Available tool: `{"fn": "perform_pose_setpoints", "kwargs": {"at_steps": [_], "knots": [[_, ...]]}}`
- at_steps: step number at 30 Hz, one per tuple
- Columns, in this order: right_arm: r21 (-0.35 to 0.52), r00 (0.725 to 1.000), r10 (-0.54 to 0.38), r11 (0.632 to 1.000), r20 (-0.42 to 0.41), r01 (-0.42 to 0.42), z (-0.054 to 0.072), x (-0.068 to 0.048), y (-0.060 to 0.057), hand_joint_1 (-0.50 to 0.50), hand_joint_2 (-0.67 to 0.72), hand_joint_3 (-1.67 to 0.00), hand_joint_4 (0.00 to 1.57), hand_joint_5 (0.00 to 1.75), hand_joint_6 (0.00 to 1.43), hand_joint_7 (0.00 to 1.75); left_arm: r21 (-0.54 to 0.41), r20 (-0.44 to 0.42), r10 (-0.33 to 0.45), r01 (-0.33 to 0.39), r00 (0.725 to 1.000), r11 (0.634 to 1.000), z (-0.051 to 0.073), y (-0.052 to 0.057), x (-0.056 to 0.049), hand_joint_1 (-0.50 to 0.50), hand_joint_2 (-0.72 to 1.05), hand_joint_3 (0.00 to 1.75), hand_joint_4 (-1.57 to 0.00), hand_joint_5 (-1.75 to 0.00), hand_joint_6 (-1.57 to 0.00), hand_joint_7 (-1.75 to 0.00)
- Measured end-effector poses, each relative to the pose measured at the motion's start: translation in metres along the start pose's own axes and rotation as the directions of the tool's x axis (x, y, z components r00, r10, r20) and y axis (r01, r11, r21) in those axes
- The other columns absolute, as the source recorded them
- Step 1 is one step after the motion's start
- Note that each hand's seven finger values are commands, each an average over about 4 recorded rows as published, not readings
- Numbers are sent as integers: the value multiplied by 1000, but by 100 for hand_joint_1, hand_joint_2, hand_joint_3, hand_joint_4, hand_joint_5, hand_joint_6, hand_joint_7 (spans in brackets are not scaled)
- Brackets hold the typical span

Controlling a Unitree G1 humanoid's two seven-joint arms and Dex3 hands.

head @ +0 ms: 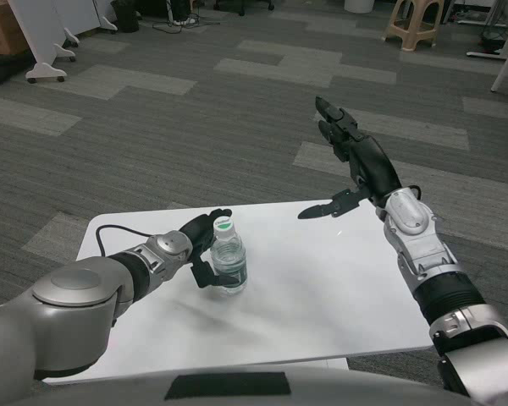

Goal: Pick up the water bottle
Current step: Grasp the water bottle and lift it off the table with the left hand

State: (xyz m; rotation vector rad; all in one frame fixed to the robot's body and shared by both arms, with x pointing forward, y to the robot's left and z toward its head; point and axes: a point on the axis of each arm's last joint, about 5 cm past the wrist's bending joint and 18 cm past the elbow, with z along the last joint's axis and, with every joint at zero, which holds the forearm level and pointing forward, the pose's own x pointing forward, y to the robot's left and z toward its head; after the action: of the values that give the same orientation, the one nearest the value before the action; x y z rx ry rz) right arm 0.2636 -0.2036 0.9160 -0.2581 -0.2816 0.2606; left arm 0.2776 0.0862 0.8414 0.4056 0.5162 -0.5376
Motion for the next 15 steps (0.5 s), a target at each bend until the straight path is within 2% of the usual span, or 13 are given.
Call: {"fn": "perform_pose_setpoints", "kwargs": {"at_steps": [1,3,5,7,8,9,10,12,15], "knots": [[0,1000,0,1000,0,0,0,0,0,-29,-10,-24,0,0,0,0,2,0,1,-1,1000,1000,0,0,0,-34,-33,113,-9,-118,-41,-3],[0,1000,0,1000,0,0,0,0,0,-29,-10,-24,0,0,0,0,9,0,5,-5,1000,1000,0,0,0,-40,-24,118,-43,-154,-71,-10],[0,1000,0,1000,0,0,0,0,0,-29,-10,-24,0,0,0,0,18,0,17,-17,1000,1000,0,-1,0,-38,38,140,-90,-175,-110,-21],[0,1000,0,1000,0,0,0,0,0,-29,-10,-24,0,0,0,0,17,0,32,-32,999,999,0,-1,0,-38,96,161,-126,-175,-133,-59],[0,1000,0,1000,0,0,0,0,0,-29,-10,-24,0,0,0,0,12,1,41,-41,999,999,0,-1,0,-42,96,164,-136,-175,-135,-79],[0,1000,0,1000,0,0,0,0,0,-29,-10,-24,0,0,0,0,8,1,48,-48,999,999,1,-2,0,-46,96,166,-147,-175,-140,-110],[0,1000,0,1000,0,0,0,0,0,-29,-10,-24,0,0,0,0,4,2,54,-54,999,999,1,-2,1,-48,96,166,-151,-175,-144,-133],[0,1000,0,1000,0,0,0,-1,0,-29,-10,-24,0,0,0,0,1,5,60,-60,998,998,1,-4,1,-50,98,166,-156,-175,-151,-166],[-1,1000,0,1000,0,0,0,-1,0,-29,-10,-24,0,0,0,0,0,8,59,-59,998,998,2,-5,1,-50,105,166,-157,-175,-151,-175]]}}
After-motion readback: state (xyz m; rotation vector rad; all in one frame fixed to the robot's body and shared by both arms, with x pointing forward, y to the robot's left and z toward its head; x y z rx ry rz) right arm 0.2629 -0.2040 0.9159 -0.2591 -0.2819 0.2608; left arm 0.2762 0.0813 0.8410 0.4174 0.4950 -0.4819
